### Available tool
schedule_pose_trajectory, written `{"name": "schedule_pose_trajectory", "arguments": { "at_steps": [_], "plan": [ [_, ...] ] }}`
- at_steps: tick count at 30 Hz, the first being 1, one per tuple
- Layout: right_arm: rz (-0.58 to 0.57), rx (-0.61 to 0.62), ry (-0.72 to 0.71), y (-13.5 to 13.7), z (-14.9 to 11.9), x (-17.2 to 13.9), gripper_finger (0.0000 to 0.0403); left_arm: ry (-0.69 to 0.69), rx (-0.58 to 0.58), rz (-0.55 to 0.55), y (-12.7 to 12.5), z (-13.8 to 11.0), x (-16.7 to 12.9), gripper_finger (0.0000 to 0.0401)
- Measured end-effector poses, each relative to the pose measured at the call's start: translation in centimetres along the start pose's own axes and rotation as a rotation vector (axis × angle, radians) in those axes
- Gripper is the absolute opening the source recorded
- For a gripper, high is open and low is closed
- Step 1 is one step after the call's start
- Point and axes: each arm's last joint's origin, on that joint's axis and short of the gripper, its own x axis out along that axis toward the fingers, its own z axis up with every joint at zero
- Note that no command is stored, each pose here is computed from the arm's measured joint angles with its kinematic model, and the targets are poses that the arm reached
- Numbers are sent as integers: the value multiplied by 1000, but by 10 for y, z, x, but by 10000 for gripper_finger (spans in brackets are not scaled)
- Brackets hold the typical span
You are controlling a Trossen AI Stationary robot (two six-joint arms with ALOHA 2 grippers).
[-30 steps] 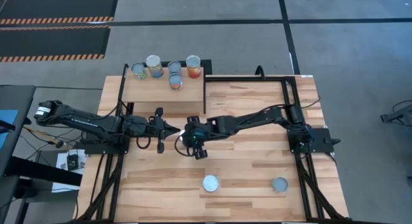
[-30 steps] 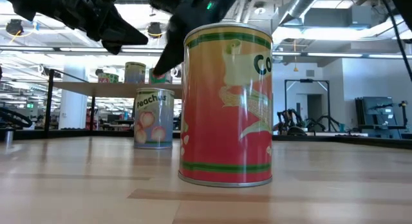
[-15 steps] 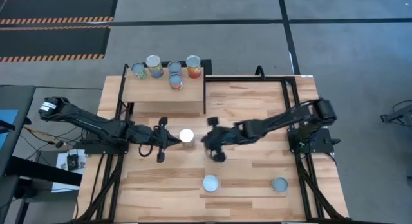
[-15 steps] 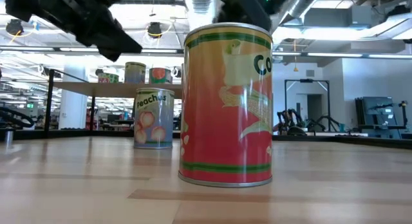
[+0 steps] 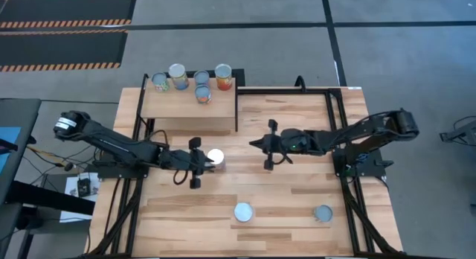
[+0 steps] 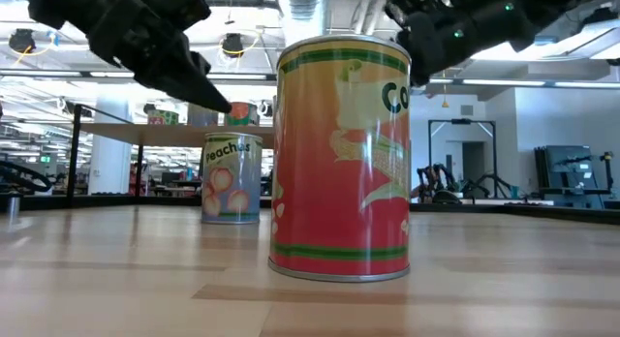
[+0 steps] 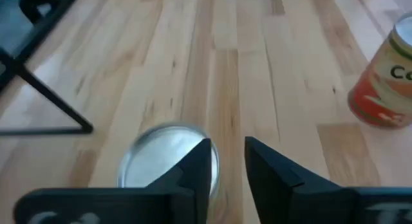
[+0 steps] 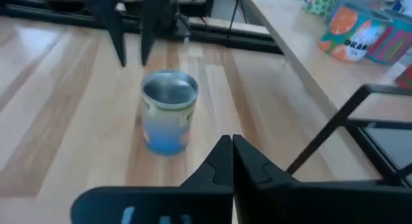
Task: Pick and place cans onto a shelf
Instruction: Put the light blue can on the shelf aligned with the other light blue can
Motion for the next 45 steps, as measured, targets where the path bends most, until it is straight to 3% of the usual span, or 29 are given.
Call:
{"name": "schedule_pose_trajectory", "arguments": {
  "at_steps": [9, 17, 27, 31, 34, 39, 45],
  "plan": [
    [-1, 6, -33, 1, 3, -1, 11, 86, 112, 66, -2, -13, 22, 107],
    [-2, 5, -30, 1, 3, -1, 10, 85, 124, 125, -3, -16, 32, 104],
    [-2, 6, -30, 1, 3, -1, 11, 83, 151, 130, -2, -15, 30, 9],
    [-1, 5, -29, 1, 3, -1, 12, 127, 130, 115, 2, -7, 15, 4],
    [-1, 5, -27, 1, 3, -1, 12, 136, 83, 139, 8, 14, -7, 2],
    [-1, 5, -26, 1, 3, -1, 12, 164, -9, 261, 22, 46, -49, 1],
    [-1, 5, -25, 1, 2, -1, 12, 172, -122, 508, 48, 76, -99, 0]
  ]
}}
